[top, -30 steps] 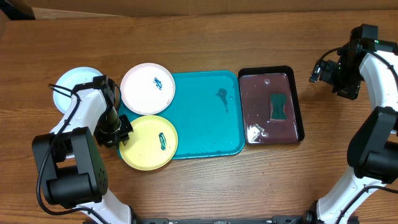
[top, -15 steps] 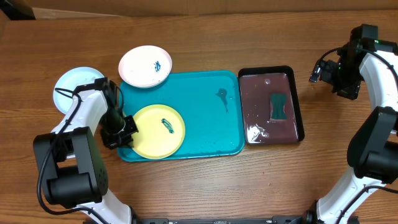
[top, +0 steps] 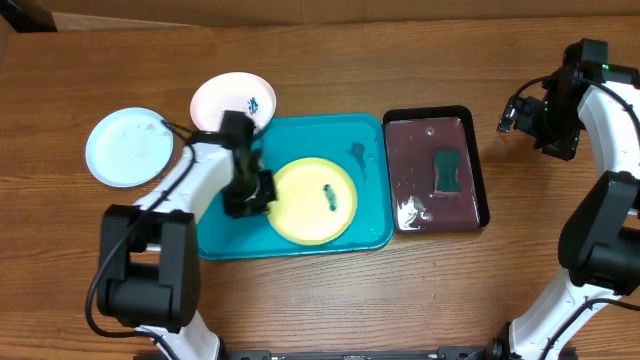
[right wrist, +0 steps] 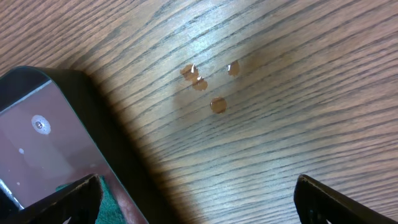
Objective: Clean dirty plates on tray and stack at the side
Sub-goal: 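Grip the yellow plate rim with the left gripper and drag it to tray center, then reach the right gripper into the black tray and grasp the green sponge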
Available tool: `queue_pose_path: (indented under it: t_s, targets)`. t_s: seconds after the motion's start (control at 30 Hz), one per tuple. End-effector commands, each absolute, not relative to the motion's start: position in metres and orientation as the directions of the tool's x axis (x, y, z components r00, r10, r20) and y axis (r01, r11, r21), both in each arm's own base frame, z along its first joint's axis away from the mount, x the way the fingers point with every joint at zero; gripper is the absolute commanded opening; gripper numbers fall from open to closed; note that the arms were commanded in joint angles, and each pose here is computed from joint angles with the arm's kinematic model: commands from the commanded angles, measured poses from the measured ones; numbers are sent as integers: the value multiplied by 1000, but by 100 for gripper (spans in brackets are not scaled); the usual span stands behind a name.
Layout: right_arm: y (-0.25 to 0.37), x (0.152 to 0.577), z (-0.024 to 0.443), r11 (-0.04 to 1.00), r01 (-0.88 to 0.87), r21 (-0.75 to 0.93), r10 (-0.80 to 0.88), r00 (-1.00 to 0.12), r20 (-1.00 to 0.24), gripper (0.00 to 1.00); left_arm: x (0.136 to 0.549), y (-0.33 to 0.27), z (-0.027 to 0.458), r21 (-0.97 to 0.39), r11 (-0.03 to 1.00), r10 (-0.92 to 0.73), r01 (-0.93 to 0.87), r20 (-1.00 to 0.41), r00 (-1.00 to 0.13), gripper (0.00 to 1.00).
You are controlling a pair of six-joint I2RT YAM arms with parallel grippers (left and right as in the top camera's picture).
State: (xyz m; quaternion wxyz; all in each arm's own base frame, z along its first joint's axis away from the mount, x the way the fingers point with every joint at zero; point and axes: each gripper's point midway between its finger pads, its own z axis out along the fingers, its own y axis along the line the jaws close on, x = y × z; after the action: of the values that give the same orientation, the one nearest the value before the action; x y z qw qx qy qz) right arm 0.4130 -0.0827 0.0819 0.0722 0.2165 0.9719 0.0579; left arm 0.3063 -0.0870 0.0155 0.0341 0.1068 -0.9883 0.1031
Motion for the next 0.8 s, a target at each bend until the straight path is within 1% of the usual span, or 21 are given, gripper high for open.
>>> queue_pose_path:
  t_s: [0.0,0.1,0.17,0.2,0.27,0.3,0.33,0.37,0.43,0.47,0.57,0.63,0.77]
  targets:
    - [-84,420,100,903,403,149,425,-889,-171,100,316,-103,17,-182,940,-288,-289,36,-957,4]
    - [-84,420,100,903,403,149,425,-889,-171,100,321,-106,16,-147,937,-322,-318,-6,-947,7]
    - [-84,420,100,903,403,149,425,-889,-171,100,326,-111,16,-158,937,-319,-311,-27,-947,10]
    - [-84,420,100,903,403,149,425,-889,-171,100,328,-113,16,-165,938,-315,-305,-38,-948,14]
    - [-84,420,100,903,403,149,425,-889,-171,100,333,-114,17,-174,938,-313,-300,-54,-948,31]
    - [-84,420,100,903,403,149,425,-889,-171,100,335,-114,17,-177,938,-314,-299,-64,-947,36]
    - [-84,420,100,903,403,149,425,-889,-171,100,337,-114,18,-177,938,-315,-299,-73,-946,35]
    - [-84,420,100,903,403,149,425,-889,-171,100,339,-113,18,-175,938,-317,-299,-83,-945,31]
    - [-84,420,100,903,403,149,425,-889,-171,100,343,-112,18,-174,940,-313,-293,-102,-944,15]
    - [-84,420,100,903,403,149,425,-889,-171,100,344,-113,18,-175,943,-303,-282,-107,-947,12]
    - [-84,421,100,903,403,149,425,-888,-174,100,346,-113,19,-176,950,-279,-256,-118,-953,9]
    - [-84,421,100,903,403,150,425,-888,-174,100,351,-108,20,-179,950,-283,-258,-133,-950,4]
    - [-84,421,100,903,403,150,425,-888,-174,100,357,-100,25,-213,942,-288,-258,-122,-950,4]
